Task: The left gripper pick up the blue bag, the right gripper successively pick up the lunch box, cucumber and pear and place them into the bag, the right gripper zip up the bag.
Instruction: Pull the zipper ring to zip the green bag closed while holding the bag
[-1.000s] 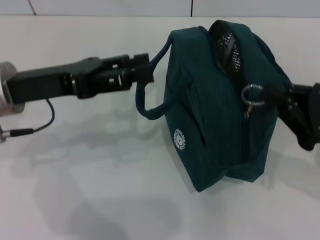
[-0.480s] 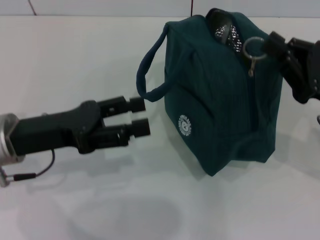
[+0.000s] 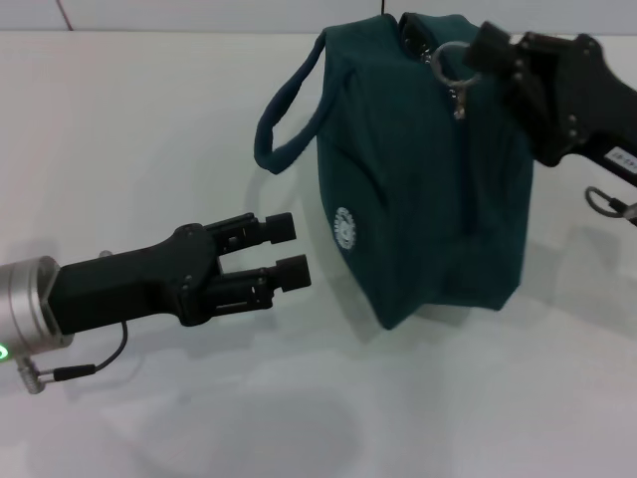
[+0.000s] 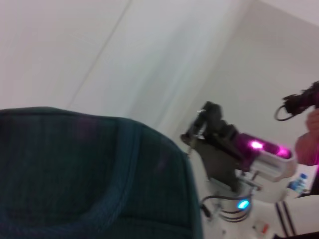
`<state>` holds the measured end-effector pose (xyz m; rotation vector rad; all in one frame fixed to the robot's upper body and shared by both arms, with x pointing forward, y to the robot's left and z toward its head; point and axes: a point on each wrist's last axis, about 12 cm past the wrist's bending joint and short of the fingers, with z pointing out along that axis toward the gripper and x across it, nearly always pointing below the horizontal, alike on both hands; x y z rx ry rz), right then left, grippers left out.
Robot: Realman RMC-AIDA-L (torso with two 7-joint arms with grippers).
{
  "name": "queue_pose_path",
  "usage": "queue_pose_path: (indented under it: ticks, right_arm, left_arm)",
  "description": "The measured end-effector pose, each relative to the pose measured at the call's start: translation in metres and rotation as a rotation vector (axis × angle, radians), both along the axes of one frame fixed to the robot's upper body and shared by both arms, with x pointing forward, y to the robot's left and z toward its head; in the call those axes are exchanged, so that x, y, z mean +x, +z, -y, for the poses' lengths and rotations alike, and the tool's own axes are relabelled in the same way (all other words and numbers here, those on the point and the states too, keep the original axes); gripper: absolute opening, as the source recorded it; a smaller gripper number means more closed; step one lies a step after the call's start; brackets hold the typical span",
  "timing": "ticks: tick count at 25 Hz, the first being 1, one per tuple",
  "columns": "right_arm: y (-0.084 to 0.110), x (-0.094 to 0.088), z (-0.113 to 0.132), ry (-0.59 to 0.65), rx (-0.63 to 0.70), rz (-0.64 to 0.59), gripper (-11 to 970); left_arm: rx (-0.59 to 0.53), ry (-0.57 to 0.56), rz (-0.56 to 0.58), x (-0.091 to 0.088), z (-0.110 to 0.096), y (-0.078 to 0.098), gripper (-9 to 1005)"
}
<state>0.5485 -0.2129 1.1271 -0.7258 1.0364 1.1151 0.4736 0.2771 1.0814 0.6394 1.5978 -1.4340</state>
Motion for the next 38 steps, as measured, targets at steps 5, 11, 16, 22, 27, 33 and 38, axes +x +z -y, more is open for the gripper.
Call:
queue_pose_path:
  ticks: [5,11,16,22,27,33,38]
  right_arm:
    - [0.001,0.005,-0.017,0.062,-0.059,-0.004,2]
    - [0.003,0.01,-0.022,0.065,-0.076,0.001,2]
    - [0.005,0.015,-0.026,0.059,-0.089,0.008,2]
    - [0.008,0.019,-0.03,0.058,-0.096,0.015,1]
    - [0.009,0.02,-0.03,0.057,-0.098,0.018,-1]
    - [0.008,0.02,-0.03,0.053,-0.101,0.016,-2]
    - [0.008,0.019,-0.028,0.044,-0.09,0.013,-1]
  left_arm:
    - [0.006,0.084,0.006,0.001,-0.002,-0.009,802]
    - [-0.001,0.16,0.062,0.001,-0.002,-0.015,801]
    - [0.021,0.187,0.081,0.0,0.0,-0.022,800]
    - [0.022,0.212,0.124,0.009,0.016,-0.028,799]
    - [0.007,0.216,0.137,0.017,0.022,-0.025,798]
    - [0.012,0.222,0.145,0.024,0.025,-0.023,797]
    - [0.011,0.223,0.143,0.024,0.023,-0.022,773]
